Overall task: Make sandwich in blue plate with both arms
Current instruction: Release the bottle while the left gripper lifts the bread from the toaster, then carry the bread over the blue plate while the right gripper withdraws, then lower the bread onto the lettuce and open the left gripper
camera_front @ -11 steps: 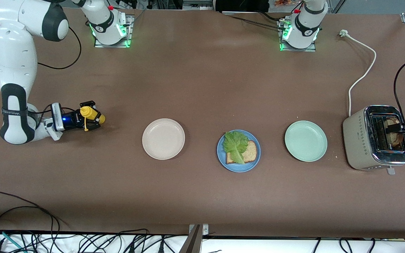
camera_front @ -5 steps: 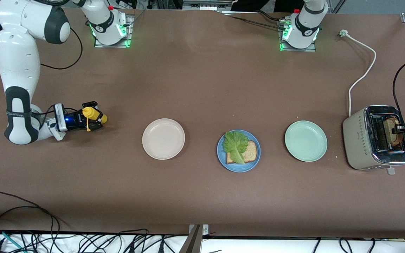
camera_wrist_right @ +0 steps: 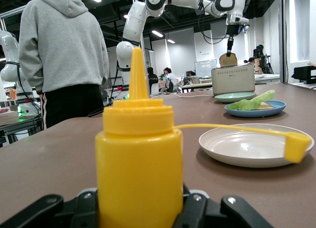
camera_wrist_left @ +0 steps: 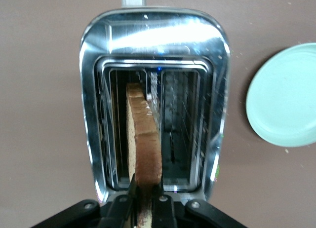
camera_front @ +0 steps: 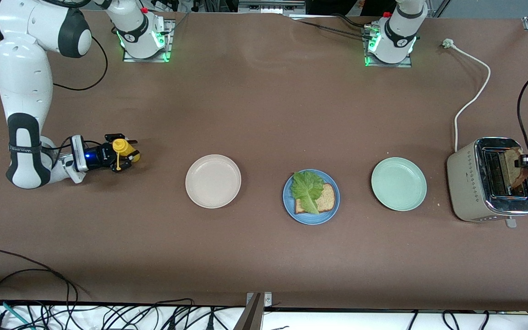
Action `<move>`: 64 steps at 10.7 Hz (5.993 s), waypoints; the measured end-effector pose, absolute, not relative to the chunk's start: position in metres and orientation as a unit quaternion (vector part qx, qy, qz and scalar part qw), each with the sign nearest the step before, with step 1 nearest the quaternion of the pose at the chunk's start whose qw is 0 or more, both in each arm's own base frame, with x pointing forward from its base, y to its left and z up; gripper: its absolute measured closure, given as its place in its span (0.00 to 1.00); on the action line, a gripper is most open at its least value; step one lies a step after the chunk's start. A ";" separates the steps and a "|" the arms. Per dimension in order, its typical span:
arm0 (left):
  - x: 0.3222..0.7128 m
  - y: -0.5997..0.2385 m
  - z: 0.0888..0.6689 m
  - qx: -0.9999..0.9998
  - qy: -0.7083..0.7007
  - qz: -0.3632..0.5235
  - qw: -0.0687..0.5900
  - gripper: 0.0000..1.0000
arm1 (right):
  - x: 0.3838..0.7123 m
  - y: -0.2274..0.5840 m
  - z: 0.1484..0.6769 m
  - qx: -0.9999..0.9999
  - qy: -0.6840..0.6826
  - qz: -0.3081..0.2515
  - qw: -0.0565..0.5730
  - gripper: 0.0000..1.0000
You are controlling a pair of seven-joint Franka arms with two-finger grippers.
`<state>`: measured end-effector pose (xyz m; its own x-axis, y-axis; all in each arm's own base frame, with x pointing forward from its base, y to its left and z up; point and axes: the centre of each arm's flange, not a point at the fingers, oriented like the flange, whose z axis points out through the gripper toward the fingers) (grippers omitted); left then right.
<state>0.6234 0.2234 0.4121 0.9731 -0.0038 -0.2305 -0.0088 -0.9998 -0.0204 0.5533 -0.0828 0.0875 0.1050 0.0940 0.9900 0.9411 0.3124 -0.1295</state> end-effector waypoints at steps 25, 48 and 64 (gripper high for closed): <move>0.609 -0.017 0.482 -0.981 -0.022 0.061 -0.183 0.91 | 0.618 -0.170 0.347 -0.780 -0.361 -0.034 0.510 0.00; 0.645 -0.230 0.261 -0.918 -0.061 0.072 -0.384 0.91 | 0.602 0.026 0.491 -0.949 -0.130 0.284 -0.051 0.02; 0.651 -0.177 0.217 -0.922 -0.028 0.054 -0.382 0.00 | 0.558 -0.012 0.611 -0.997 -0.022 0.042 0.054 0.00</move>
